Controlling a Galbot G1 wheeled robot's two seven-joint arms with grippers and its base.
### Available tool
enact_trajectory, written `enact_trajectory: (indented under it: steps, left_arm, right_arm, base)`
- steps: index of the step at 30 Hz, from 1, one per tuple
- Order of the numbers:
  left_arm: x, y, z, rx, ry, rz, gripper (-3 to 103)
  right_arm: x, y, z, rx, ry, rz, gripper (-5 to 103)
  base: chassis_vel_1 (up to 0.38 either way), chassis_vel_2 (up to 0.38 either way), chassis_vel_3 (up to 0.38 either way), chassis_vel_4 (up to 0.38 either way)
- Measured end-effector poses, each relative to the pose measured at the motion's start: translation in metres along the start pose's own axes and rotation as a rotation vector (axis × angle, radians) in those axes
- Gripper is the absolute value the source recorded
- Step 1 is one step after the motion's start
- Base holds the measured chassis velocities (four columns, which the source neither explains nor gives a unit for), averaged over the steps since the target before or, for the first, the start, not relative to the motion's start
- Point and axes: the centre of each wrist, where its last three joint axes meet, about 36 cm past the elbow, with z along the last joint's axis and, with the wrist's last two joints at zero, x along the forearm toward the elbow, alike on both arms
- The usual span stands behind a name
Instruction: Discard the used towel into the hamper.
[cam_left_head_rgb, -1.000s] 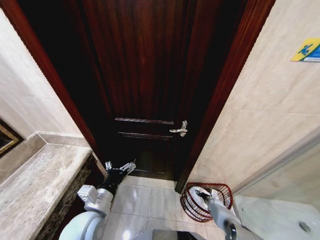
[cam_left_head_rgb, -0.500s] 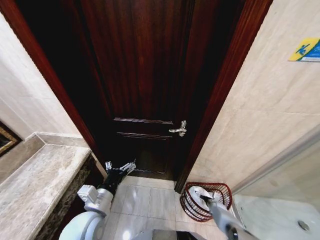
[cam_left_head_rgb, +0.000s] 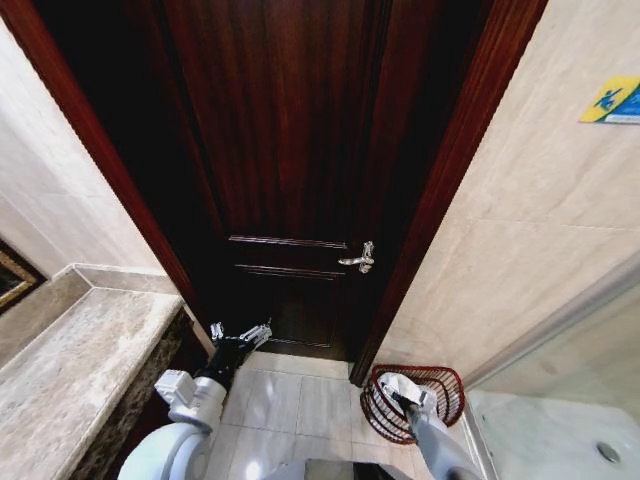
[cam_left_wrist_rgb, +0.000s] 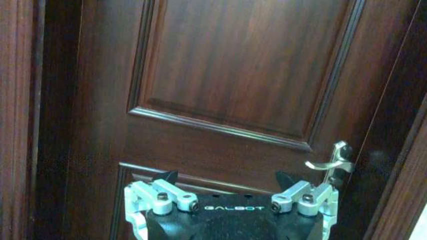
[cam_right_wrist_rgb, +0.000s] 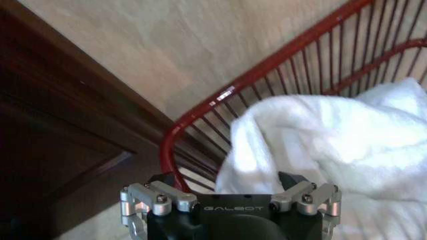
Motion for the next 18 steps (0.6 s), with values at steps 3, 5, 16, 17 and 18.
enact_trajectory:
  steps: [3,5,16,17,18]
  left_arm:
    - [0.000,0.000,0.000,0.000,0.000,0.000,99]
    - [0.000,0.000,0.000,0.000,0.000,0.000,99]
    - [0.000,0.000,0.000,0.000,0.000,0.000,99]
    - [0.000,0.000,0.000,0.000,0.000,0.000,99]
    - [0.000,0.000,0.000,0.000,0.000,0.000,99]
  right_arm:
    - [0.012,-0.004,-0.012,0.200,-0.061,0.032,100]
    - [0.018,-0.004,-0.020,0.282,-0.082,0.049,100]
    - [0.153,0.041,-0.074,0.519,-0.314,0.035,100]
    - [0.180,0.052,-0.080,0.515,-0.377,0.017,100]
    - [0.206,0.061,-0.084,0.514,-0.427,-0.001,100]
  base:
    - [0.000,0.000,0.000,0.000]
    - [0.000,0.000,0.000,0.000]
    - [0.000,0.000,0.000,0.000]
    - [0.000,0.000,0.000,0.000]
    - [0.000,0.000,0.000,0.000]
